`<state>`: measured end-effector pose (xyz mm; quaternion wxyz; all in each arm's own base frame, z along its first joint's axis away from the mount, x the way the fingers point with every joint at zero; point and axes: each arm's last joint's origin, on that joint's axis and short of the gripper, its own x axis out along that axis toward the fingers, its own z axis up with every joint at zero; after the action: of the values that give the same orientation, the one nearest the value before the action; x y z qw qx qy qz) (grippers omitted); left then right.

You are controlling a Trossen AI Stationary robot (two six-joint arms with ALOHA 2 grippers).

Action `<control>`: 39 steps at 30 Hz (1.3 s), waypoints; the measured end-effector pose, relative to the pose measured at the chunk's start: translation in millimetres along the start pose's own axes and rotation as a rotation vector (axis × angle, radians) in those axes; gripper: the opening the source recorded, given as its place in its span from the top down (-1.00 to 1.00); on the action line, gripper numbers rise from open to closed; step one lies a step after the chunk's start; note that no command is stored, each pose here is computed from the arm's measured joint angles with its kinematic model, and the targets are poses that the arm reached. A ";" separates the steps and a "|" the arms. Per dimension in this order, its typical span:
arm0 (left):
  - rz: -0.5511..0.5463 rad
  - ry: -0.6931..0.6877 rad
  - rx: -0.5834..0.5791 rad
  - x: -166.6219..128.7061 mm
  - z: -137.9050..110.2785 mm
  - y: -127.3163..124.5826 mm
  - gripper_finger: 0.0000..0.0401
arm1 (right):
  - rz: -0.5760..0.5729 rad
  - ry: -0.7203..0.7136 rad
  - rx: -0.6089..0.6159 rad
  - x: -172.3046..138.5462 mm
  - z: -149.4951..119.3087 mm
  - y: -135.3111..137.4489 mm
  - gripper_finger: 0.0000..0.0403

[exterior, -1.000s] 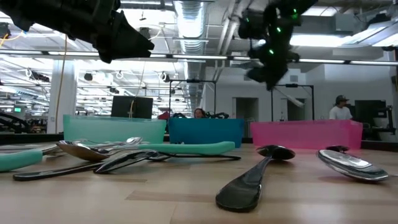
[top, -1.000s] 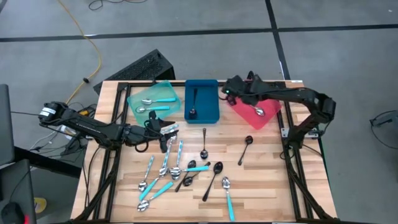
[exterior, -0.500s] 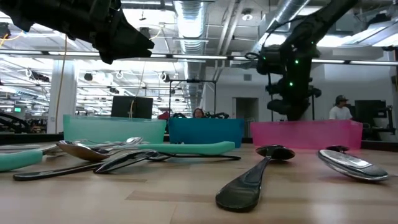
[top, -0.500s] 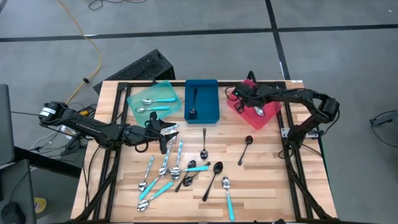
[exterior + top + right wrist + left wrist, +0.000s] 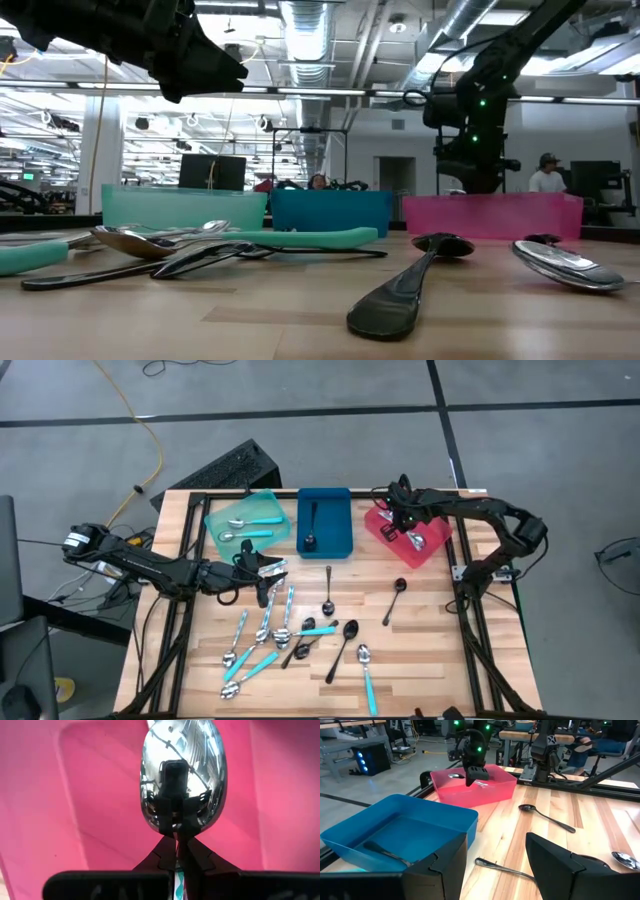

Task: Sort silverware by color (type)
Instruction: Put the white patterned spoon into the pink bin

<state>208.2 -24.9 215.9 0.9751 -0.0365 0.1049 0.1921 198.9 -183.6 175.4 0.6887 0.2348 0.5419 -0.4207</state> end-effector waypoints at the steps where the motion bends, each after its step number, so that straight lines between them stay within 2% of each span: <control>1: 0.000 0.000 0.000 0.0 0.0 0.0 0.06 | 0.000 0.002 -0.001 0.5 -0.1 0.3 0.83; 13: -0.001 0.000 0.000 0.0 0.0 0.0 0.06 | 0.009 0.076 -0.009 20.0 -1.6 5.4 0.80; 24: -0.001 0.000 0.000 0.0 0.0 0.0 0.06 | 0.007 0.070 -0.005 20.3 -1.0 5.6 0.76; 34: -0.001 0.001 0.009 0.0 -0.1 0.0 0.06 | 0.007 0.068 -0.016 20.3 -0.9 5.6 0.45; 39: -0.004 0.054 0.036 -0.2 -5.7 0.7 0.06 | 0.007 0.066 -0.015 20.2 -0.7 5.6 0.27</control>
<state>206.7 -25.0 210.3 0.9728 -0.0244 0.1348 0.1870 204.4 -186.6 155.4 0.6737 0.2453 0.5665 -0.4062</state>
